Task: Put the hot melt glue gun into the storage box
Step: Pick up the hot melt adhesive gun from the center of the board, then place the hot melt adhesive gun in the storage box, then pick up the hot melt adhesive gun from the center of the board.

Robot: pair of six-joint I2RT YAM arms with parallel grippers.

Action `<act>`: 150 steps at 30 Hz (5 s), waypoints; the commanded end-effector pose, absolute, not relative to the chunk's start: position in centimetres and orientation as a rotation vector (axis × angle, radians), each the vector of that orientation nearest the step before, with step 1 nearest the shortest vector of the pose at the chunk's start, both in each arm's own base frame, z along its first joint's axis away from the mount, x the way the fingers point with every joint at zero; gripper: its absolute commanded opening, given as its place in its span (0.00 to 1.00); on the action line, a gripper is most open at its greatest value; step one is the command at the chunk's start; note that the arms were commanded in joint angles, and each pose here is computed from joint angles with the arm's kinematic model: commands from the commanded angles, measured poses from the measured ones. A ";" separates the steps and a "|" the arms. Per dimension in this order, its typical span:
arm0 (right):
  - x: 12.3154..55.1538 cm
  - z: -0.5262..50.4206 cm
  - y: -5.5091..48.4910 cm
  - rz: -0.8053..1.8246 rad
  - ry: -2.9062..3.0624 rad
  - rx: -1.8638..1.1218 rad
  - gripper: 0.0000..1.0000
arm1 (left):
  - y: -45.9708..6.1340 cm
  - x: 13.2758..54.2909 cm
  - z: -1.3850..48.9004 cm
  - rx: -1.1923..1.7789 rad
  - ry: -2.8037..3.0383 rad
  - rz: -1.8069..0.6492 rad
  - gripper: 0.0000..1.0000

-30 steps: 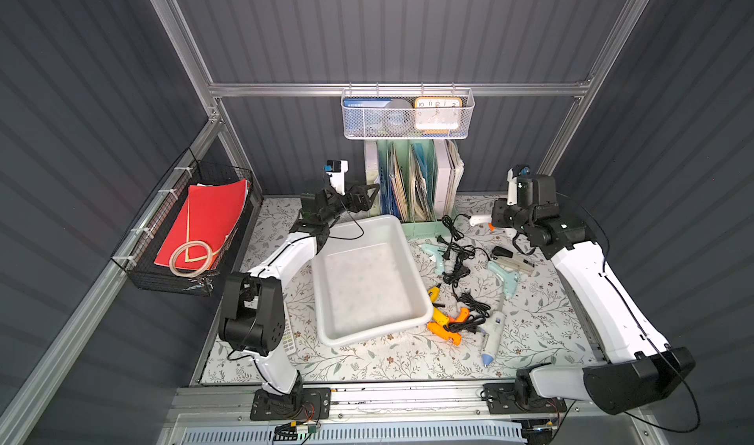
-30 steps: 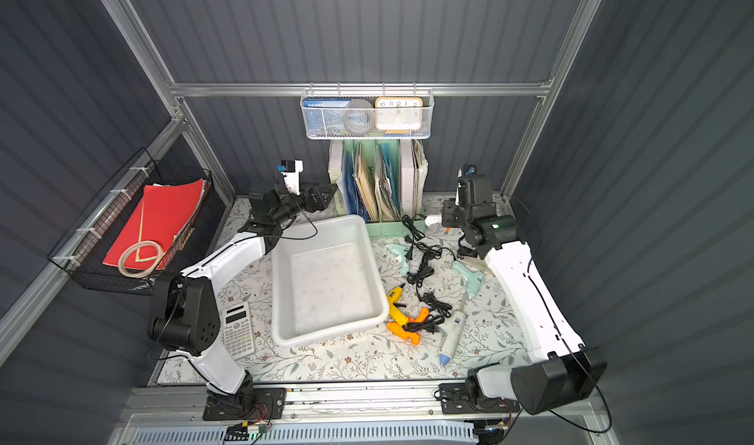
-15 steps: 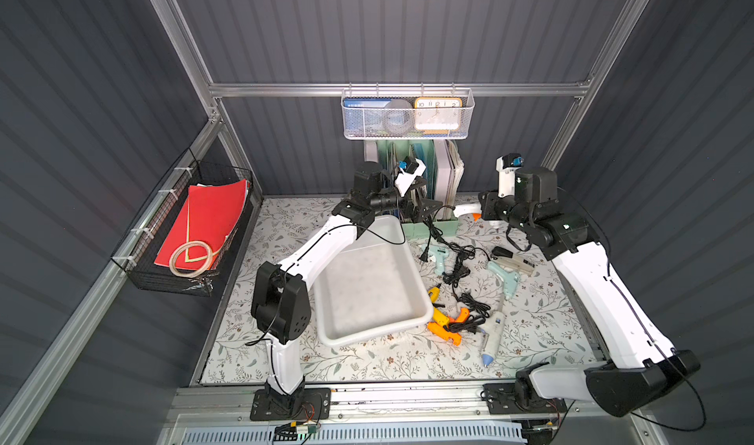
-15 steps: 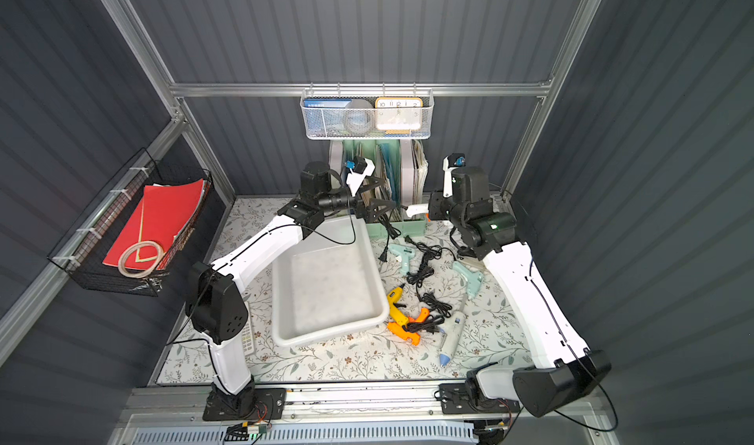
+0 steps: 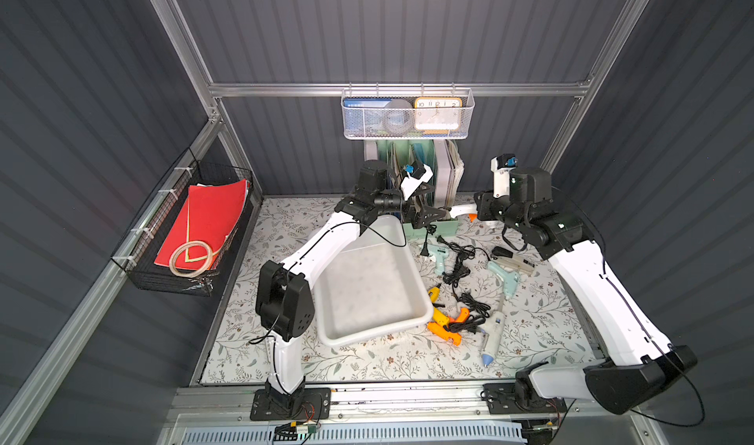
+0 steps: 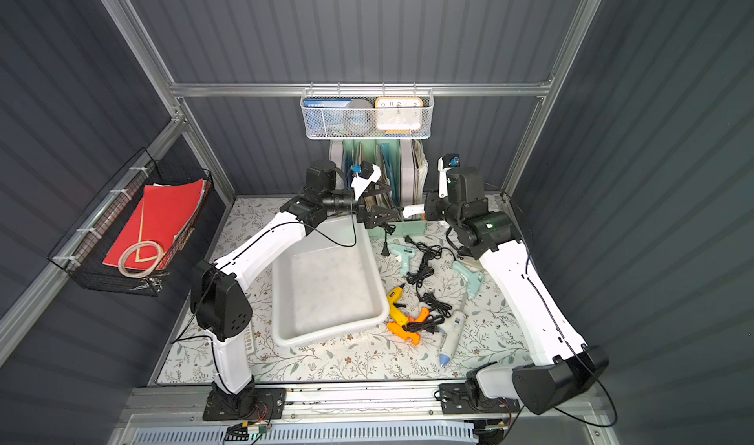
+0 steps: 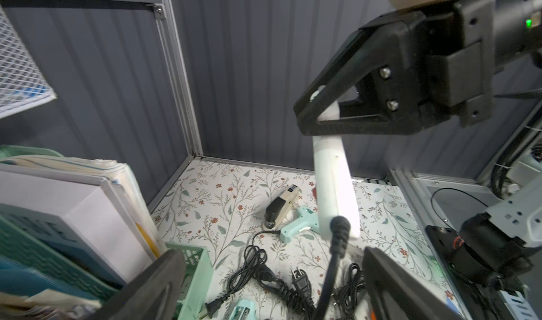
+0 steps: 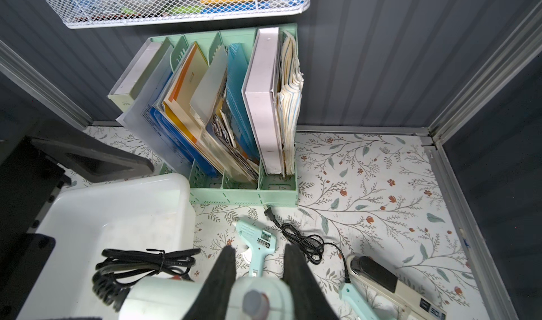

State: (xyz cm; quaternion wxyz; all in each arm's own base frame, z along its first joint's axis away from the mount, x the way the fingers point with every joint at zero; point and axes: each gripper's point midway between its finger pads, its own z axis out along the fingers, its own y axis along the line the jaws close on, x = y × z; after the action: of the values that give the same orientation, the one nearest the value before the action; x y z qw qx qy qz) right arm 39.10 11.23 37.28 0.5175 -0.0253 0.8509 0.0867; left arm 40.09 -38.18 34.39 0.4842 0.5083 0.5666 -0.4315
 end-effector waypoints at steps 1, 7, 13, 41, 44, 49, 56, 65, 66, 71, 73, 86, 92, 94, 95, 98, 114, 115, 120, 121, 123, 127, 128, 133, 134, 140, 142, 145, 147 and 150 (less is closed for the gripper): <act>39.6 38.2 11.7 0.214 1.998 -0.072 0.00 | -38.5 38.3 34.9 1.308 1.329 -1.109 1.00; 39.6 38.2 12.7 0.223 1.990 -0.098 0.00 | -39.4 39.4 34.7 1.270 1.369 -1.101 1.00; 39.9 37.8 13.1 0.190 1.989 -0.116 0.00 | -41.2 39.6 34.3 1.265 1.373 -1.121 0.95; 39.3 38.3 12.5 0.146 1.941 -0.080 0.96 | -37.0 39.9 40.7 0.917 1.379 -0.949 0.00; 38.8 38.7 11.5 0.128 1.909 -0.026 0.99 | -35.0 39.8 42.7 0.811 1.379 -0.898 0.00; 38.2 38.5 9.3 0.070 1.900 0.095 0.99 | -30.5 39.9 45.2 0.580 1.435 -0.866 0.00; 37.1 33.2 6.4 0.029 2.086 0.264 0.99 | -24.1 39.3 46.6 0.303 1.548 -0.849 0.00; 35.5 22.6 5.1 0.258 2.427 0.470 0.99 | -21.6 39.9 40.2 0.111 1.837 -0.857 0.00; 35.2 21.9 5.2 0.270 2.450 0.474 0.99 | -21.3 39.8 39.4 0.088 1.869 -0.861 0.00; 34.7 19.4 7.0 0.371 2.537 0.387 0.91 | -20.0 39.5 33.2 -0.055 2.067 -0.888 0.00; 34.9 18.6 8.2 0.429 2.578 0.335 0.85 | -19.6 39.2 31.1 -0.097 2.120 -0.915 0.00; 36.0 13.3 13.5 0.242 2.808 0.117 0.69 | -18.2 39.1 22.3 -0.221 2.263 -1.027 0.00; 37.2 10.2 13.7 0.163 2.882 0.127 0.63 | -18.0 40.0 19.0 -0.246 2.273 -1.019 0.00; 37.9 9.5 13.9 0.159 2.881 0.135 0.60 | -18.4 40.1 18.1 -0.264 2.255 -1.071 0.00; 38.2 9.2 14.1 0.162 2.880 0.133 0.59 | -18.6 40.2 17.9 -0.272 2.241 -1.095 0.00; 38.8 8.4 14.6 0.175 2.898 0.108 0.58 | -18.7 40.4 16.3 -0.298 2.245 -1.116 0.03; 40.4 4.3 15.5 0.087 2.977 -0.049 0.57 | -18.2 42.2 10.1 -0.336 2.372 -0.986 0.37; 40.4 4.2 15.5 0.084 2.977 -0.052 0.57 | -18.0 42.3 9.8 -0.340 2.379 -0.967 0.38; 40.7 3.2 15.5 0.061 2.990 -0.073 0.57 | -17.4 42.7 9.1 -0.350 2.407 -0.896 0.59; 40.8 3.1 15.6 0.059 2.990 -0.075 0.57 | -17.4 42.7 9.3 -0.348 2.407 -0.895 0.64; 41.0 2.7 15.6 0.048 2.995 -0.082 0.57 | -16.7 43.0 9.7 -0.363 2.397 -0.843 0.79; 41.1 2.0 15.7 0.036 3.005 -0.098 0.57 | -16.1 43.2 11.6 -0.362 2.370 -0.796 1.00; 41.1 1.8 15.6 0.031 3.008 -0.102 0.57 | -15.9 43.3 12.3 -0.361 2.358 -0.785 1.00; 41.0 1.1 15.8 0.011 3.017 -0.124 0.53 | -14.9 43.7 15.5 -0.377 2.305 -0.719 1.00; 40.9 1.0 15.7 0.004 3.019 -0.128 0.50 | -14.6 43.8 16.3 -0.382 2.290 -0.700 1.00; 40.7 1.3 15.3 -0.045 3.002 -0.138 0.29 | -12.1 43.9 21.8 -0.426 2.179 -0.575 1.00; 40.8 1.9 15.2 -0.048 2.981 -0.141 0.16 | -11.7 43.8 23.7 -0.434 2.128 -0.565 1.00; 41.2 3.4 15.0 -0.053 2.934 -0.140 0.05 | -11.5 43.7 26.3 -0.424 2.058 -0.581 1.00; 41.5 4.9 14.9 -0.050 2.893 -0.138 0.02 | -11.6 43.7 27.9 -0.405 2.008 -0.609 1.00; 41.6 7.0 14.8 -0.039 2.829 -0.134 0.00 | -12.0 43.4 29.6 -0.355 1.957 -0.639 1.00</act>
State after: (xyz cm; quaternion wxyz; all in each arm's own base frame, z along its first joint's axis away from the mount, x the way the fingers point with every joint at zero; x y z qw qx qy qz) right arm 40.79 15.01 3.62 0.1018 -0.0451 0.9937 -0.0097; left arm 43.51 -12.18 27.27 0.4712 -0.1667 0.8252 -0.2631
